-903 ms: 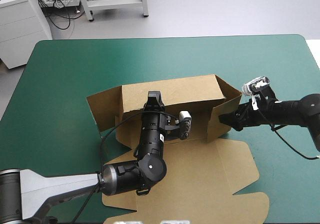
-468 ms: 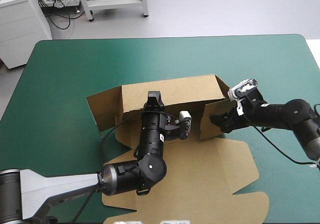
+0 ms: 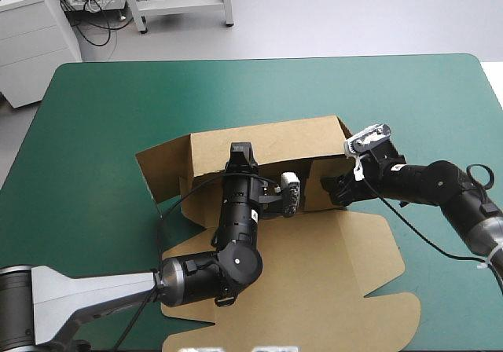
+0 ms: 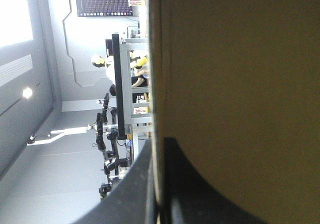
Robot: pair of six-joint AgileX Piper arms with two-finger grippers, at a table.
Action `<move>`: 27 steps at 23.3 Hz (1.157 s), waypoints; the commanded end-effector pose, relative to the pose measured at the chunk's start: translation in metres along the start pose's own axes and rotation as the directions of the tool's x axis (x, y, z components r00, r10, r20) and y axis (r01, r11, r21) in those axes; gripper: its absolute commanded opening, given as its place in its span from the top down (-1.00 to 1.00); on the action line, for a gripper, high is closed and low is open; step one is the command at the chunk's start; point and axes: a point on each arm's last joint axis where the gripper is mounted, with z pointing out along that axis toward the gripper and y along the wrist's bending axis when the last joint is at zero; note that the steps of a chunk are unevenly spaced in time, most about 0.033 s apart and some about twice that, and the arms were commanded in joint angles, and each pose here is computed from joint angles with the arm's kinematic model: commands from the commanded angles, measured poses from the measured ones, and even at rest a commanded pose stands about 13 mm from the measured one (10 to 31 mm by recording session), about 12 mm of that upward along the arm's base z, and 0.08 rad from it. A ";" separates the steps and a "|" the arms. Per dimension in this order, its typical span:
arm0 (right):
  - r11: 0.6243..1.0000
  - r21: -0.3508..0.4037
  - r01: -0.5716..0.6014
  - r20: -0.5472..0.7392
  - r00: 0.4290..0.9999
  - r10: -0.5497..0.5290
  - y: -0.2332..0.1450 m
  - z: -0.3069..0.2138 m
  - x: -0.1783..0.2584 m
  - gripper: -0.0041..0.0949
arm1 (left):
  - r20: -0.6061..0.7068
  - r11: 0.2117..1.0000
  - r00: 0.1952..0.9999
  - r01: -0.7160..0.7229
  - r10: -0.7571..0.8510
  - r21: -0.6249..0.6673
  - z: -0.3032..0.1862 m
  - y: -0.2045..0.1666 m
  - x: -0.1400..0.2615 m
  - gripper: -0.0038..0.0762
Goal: Fold the box
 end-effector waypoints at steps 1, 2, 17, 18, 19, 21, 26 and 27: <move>0.999 0.034 -0.026 0.071 0.997 0.024 0.000 -0.008 -0.005 -0.48 | 0.033 0.980 0.994 0.107 -0.102 -0.168 -0.007 0.041 -0.003 0.98; 0.999 0.037 -0.029 0.068 0.997 0.026 0.000 -0.007 -0.004 -0.48 | 0.035 0.979 0.993 0.113 -0.109 -0.168 -0.007 0.043 -0.004 0.98; 0.996 0.073 -0.048 0.190 0.981 0.034 0.004 -0.004 -0.014 0.95 | 0.004 0.981 0.985 0.174 -0.174 -0.086 -0.006 0.039 -0.002 0.98; 0.996 0.070 -0.060 0.196 0.980 0.045 0.004 -0.004 -0.015 0.96 | 0.008 0.981 0.985 0.174 -0.174 -0.083 -0.006 0.038 -0.003 0.98; 0.996 0.067 -0.066 0.199 0.979 0.051 0.005 -0.004 -0.015 0.96 | 0.019 0.983 0.986 0.169 -0.168 -0.074 -0.006 0.038 -0.004 0.98; 0.995 0.066 -0.076 0.205 0.977 0.061 0.004 -0.005 -0.015 0.96 | 0.034 0.988 0.990 0.141 -0.139 -0.060 -0.006 0.037 -0.006 0.98; 0.994 0.077 -0.079 0.213 0.975 0.061 0.003 -0.005 -0.016 0.96 | 0.073 0.997 0.995 0.067 -0.065 -0.037 -0.006 0.035 -0.010 0.98; 0.994 0.078 -0.081 0.214 0.975 0.062 0.003 -0.005 -0.016 0.96 | 0.072 0.997 0.995 0.065 -0.062 -0.037 -0.006 0.035 -0.010 0.98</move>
